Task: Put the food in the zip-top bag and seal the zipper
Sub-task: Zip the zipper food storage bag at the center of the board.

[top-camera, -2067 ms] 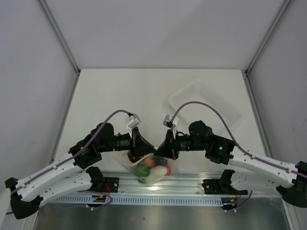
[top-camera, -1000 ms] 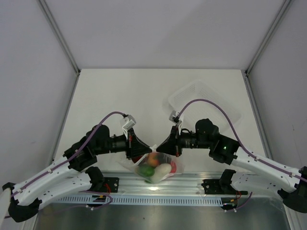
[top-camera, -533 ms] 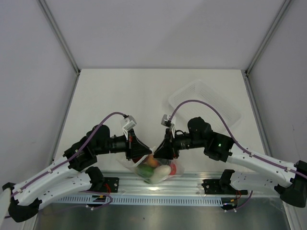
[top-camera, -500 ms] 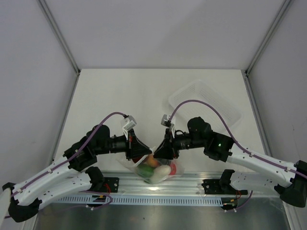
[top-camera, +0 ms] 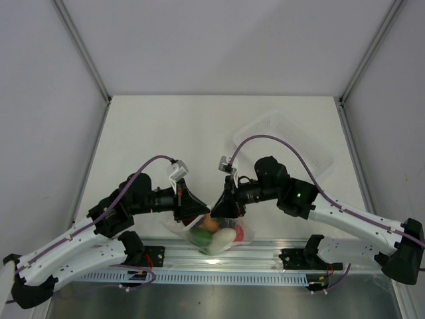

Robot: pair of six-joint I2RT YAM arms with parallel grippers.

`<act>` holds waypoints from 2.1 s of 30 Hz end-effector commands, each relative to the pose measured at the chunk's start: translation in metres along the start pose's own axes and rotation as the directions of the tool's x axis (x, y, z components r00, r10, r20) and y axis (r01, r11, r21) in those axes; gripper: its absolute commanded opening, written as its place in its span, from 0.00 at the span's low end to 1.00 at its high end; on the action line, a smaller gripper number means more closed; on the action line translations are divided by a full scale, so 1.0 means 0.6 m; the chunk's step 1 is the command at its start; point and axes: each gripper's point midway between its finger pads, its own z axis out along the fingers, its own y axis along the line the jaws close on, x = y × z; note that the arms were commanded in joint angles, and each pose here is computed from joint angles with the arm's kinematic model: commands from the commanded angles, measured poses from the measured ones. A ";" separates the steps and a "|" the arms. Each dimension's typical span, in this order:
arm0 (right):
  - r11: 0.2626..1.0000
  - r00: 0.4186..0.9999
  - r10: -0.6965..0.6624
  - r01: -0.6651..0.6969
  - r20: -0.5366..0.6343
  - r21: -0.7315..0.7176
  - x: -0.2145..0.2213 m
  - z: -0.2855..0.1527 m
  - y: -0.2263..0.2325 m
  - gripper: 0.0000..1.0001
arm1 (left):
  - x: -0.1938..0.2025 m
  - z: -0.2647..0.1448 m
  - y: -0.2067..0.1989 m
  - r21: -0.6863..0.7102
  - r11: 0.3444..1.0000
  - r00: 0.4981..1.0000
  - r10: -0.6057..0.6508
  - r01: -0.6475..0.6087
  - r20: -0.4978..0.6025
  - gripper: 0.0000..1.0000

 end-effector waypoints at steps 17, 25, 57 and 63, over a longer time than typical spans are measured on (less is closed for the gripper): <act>0.971 0.954 -0.109 0.042 0.280 0.235 -0.090 -0.065 -0.026 0.00 | 0.004 -0.003 0.033 -0.103 0.995 1.000 0.011 -0.011 -0.007 0.01; 0.969 0.952 -0.094 0.020 0.293 0.247 -0.072 -0.085 -0.026 0.00 | 0.002 -0.011 0.034 -0.118 0.993 1.000 0.007 -0.007 -0.004 0.01; 0.995 0.995 -0.078 0.082 0.060 -0.065 -0.068 -0.020 -0.018 0.54 | -0.011 -0.017 0.001 -0.036 0.999 1.000 0.028 -0.028 0.007 0.01; 0.992 0.996 -0.071 0.076 0.061 -0.096 -0.068 -0.016 -0.012 0.47 | -0.008 -0.015 0.003 -0.036 0.999 1.000 0.027 -0.027 0.005 0.01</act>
